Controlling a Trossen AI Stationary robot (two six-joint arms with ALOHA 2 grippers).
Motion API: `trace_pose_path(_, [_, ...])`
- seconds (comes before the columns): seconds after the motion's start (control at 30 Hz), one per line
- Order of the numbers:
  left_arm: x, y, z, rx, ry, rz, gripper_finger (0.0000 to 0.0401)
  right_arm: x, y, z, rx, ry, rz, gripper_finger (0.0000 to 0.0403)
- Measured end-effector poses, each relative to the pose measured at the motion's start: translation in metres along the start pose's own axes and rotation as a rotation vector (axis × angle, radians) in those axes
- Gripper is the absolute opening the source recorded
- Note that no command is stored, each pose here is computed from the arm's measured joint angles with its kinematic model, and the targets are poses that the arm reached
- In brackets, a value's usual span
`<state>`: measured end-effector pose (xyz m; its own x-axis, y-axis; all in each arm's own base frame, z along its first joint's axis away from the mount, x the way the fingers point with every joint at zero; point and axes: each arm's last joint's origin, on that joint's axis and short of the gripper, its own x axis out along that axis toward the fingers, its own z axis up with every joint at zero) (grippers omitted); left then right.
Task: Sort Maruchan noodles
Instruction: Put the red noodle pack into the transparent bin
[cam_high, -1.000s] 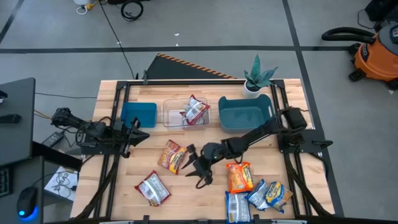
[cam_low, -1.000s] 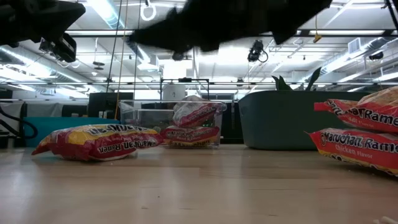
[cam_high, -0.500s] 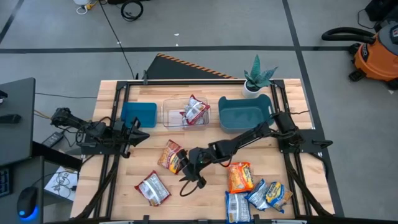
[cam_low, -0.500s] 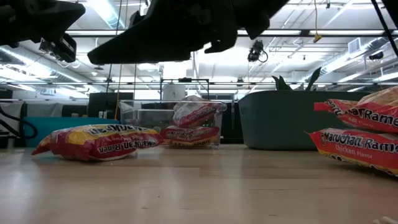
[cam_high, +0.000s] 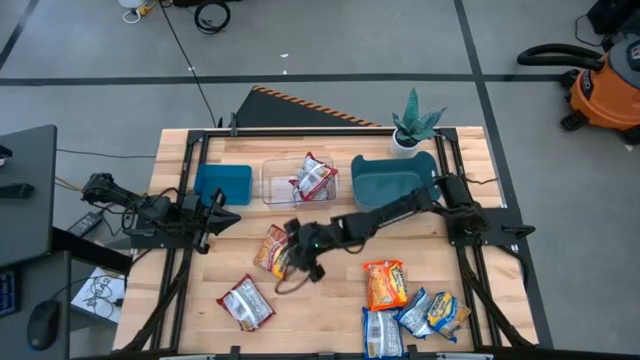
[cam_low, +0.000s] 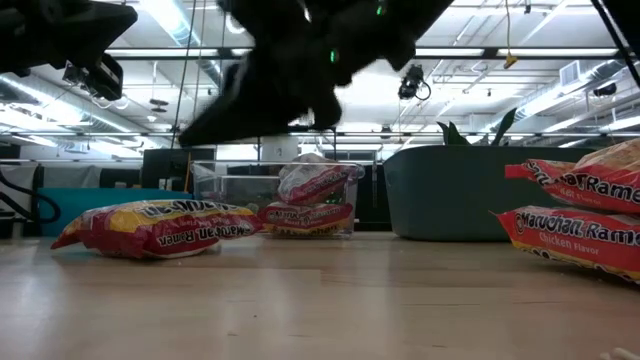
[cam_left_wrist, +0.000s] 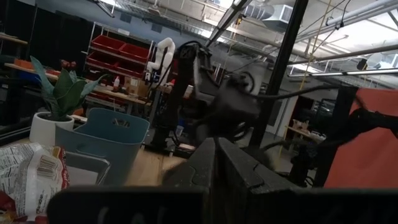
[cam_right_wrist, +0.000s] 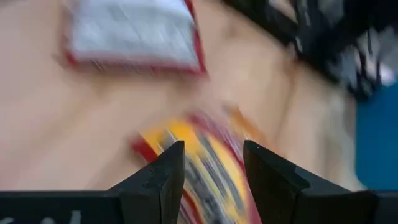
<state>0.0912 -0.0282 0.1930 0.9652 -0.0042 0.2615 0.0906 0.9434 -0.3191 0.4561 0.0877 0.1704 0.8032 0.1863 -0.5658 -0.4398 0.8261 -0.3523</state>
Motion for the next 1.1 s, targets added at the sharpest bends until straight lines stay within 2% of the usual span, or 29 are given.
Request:
trace_pose_path(0.2, [0.0, 0.0, 0.0, 0.0, 0.0, 0.0, 0.0023, 0.0, -0.015, -0.033, 0.048, 0.095, -0.026, 0.0168])
trace_pose_path(0.47, [0.0, 0.0, 0.0, 0.0, 0.0, 0.0, 0.0023, -0.001, -0.023, -0.052, 0.048, 0.129, -0.037, 0.0142])
trace_pose_path(0.83, [0.0, 0.0, 0.0, 0.0, 0.001, 0.0, 0.0023, -0.002, -0.023, -0.063, 0.064, 0.189, -0.004, 0.0082])
trace_pose_path(1.03, [0.0, 0.0, 0.0, 0.0, 0.0, 0.0, 0.0023, -0.003, -0.022, -0.067, 0.066, 0.225, 0.001, 0.0015])
trace_pose_path(1.1, [0.0, 0.0, 0.0, 0.0, 0.0, 0.0, 0.0023, -0.003, -0.022, -0.067, 0.065, 0.227, 0.003, 0.0007])
